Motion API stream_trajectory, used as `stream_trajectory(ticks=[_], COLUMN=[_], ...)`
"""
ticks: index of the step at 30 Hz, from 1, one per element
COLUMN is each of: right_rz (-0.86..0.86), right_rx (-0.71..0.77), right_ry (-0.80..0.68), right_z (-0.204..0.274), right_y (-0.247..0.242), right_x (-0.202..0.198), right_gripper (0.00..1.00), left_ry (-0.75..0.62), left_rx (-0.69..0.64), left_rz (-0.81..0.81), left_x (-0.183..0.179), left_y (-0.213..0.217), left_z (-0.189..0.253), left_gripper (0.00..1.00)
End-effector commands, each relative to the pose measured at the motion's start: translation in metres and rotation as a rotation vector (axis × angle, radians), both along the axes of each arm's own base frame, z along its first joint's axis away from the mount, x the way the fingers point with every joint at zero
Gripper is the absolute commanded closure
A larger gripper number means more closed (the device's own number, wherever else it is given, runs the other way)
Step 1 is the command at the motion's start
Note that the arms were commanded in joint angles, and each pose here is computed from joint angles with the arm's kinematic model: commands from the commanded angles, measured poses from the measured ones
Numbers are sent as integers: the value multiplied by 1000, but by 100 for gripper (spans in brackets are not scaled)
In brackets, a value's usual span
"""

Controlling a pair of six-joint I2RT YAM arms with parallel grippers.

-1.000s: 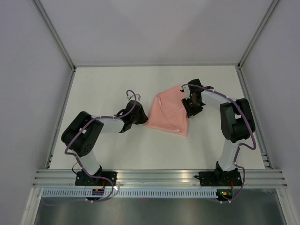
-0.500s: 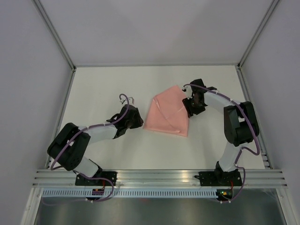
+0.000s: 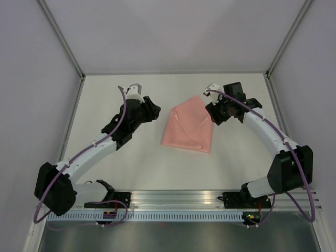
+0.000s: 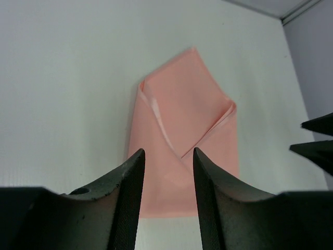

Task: Fold the napkin, place the utensils inside, and roll it up
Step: Roll the napkin with the utensil

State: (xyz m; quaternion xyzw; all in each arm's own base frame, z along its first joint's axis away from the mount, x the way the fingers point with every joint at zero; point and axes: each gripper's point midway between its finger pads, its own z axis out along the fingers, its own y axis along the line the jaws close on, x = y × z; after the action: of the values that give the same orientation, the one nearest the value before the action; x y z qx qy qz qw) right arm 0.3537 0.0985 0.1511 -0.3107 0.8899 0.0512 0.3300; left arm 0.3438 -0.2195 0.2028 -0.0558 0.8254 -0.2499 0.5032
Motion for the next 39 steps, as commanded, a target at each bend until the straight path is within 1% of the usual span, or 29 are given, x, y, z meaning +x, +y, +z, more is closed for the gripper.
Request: stream_trajectory(ticks=[1, 2, 3, 4, 5, 6, 7, 8, 9, 11, 16, 20, 27, 31, 35, 39], right_rz=[248, 283, 335, 363, 416, 440, 443, 499, 524, 569, 635, 649, 664, 680, 681, 688], right_rx=[-11, -19, -31, -36, -45, -58, -83, -100, -116, -131, -179, -185, -196, -200, -215, -223], right_ry=[18, 19, 27, 3, -11, -15, -61, -76, -68, -75, -80, -50, -58, -45, -32, -15], right_z=[-9, -12, -17, -18, -21, -30, -30, -34, -42, -48, -66, -81, -98, -108, -119, -129], right_y=[35, 43, 56, 64, 80, 83, 87, 102, 106, 121, 144, 151, 159, 160, 156, 152], right_x=[-21, -25, -35, -36, -45, -54, -50, -59, -66, -77, -89, -91, -82, -84, -85, -87], right_gripper=[39, 39, 39, 38, 38, 37, 36, 36, 35, 35, 35, 35, 35, 36, 37, 38], left_ry=[-129, -156, -160, -168, -167, -175, -154, -151, -161, -154, -165, -156, -144, -133, -115, -93], left_rx=[-55, -81, -89, -91, -81, -75, -57, -57, -65, -50, -44, -29, -22, -8, 10, 37], left_rz=[25, 25, 16, 15, 14, 14, 13, 14, 16, 21, 18, 7, -8, -18, -39, -55], left_x=[0, -4, -7, -10, -12, -16, -21, -24, -31, -38, -48, -49, -46, -44, -43, -43], left_y=[9, 11, 11, 13, 15, 18, 21, 23, 28, 35, 42, 41, 36, 34, 30, 28], left_z=[66, 80, 84, 91, 93, 97, 92, 91, 97, 92, 99, 97, 88, 82, 73, 55], left_gripper=[52, 52, 52, 51, 51, 51, 51, 51, 51, 51, 50, 50, 50, 50, 50, 50])
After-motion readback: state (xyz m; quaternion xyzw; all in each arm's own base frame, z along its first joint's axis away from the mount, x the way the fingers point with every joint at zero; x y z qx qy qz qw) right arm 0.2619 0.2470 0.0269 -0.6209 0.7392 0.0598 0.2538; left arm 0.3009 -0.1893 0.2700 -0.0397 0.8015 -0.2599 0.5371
